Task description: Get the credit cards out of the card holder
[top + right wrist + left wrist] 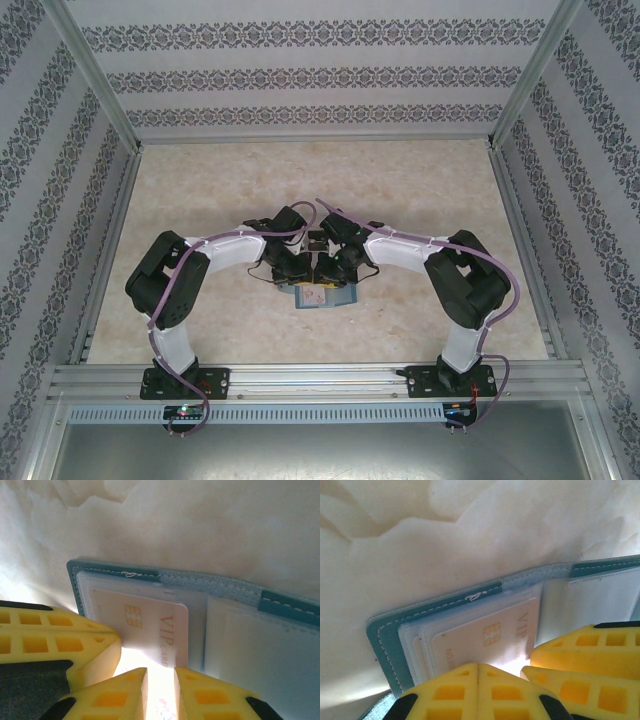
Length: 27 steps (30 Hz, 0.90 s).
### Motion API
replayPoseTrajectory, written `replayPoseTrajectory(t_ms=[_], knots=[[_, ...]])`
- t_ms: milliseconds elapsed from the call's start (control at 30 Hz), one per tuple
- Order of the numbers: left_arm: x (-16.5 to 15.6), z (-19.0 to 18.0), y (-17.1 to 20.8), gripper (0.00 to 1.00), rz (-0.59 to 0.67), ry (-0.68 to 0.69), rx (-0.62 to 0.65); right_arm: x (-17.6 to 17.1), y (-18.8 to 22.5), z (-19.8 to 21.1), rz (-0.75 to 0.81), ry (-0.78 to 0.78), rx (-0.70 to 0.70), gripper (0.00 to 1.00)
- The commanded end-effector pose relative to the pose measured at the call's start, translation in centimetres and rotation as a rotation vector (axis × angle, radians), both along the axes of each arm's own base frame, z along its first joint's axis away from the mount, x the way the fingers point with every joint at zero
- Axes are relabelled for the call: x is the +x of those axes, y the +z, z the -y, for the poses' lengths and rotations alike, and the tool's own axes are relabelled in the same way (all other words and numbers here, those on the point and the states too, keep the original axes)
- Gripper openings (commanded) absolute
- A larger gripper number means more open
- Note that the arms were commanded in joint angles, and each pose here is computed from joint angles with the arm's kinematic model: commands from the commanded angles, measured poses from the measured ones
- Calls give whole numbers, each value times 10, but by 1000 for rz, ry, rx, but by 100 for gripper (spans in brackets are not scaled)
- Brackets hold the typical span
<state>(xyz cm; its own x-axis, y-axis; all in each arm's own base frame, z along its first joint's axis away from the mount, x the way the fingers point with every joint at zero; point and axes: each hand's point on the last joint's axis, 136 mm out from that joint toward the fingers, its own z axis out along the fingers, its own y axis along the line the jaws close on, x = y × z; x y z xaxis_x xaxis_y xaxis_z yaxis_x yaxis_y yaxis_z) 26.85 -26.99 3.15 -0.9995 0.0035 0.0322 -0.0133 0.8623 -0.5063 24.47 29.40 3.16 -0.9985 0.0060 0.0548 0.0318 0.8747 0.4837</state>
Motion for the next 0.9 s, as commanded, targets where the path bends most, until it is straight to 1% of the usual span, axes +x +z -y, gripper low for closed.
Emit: replayPoseTrajectory(t_ms=[0, 200, 433, 867], knots=[[-6, 0, -1, 0, -16, -23, 18, -2, -12, 7, -24, -9, -26, 24], [-7, 0, 0, 0, -17, -25, 19, -4, -19, 14, -23, -7, -65, 26], [-7, -1, 0, 0, -15, -25, 23, -4, -17, 27, -4, -4, -129, 31], [-9, -6, -2, 0, -18, -32, 54, -3, -5, 32, 22, -6, -143, 32]])
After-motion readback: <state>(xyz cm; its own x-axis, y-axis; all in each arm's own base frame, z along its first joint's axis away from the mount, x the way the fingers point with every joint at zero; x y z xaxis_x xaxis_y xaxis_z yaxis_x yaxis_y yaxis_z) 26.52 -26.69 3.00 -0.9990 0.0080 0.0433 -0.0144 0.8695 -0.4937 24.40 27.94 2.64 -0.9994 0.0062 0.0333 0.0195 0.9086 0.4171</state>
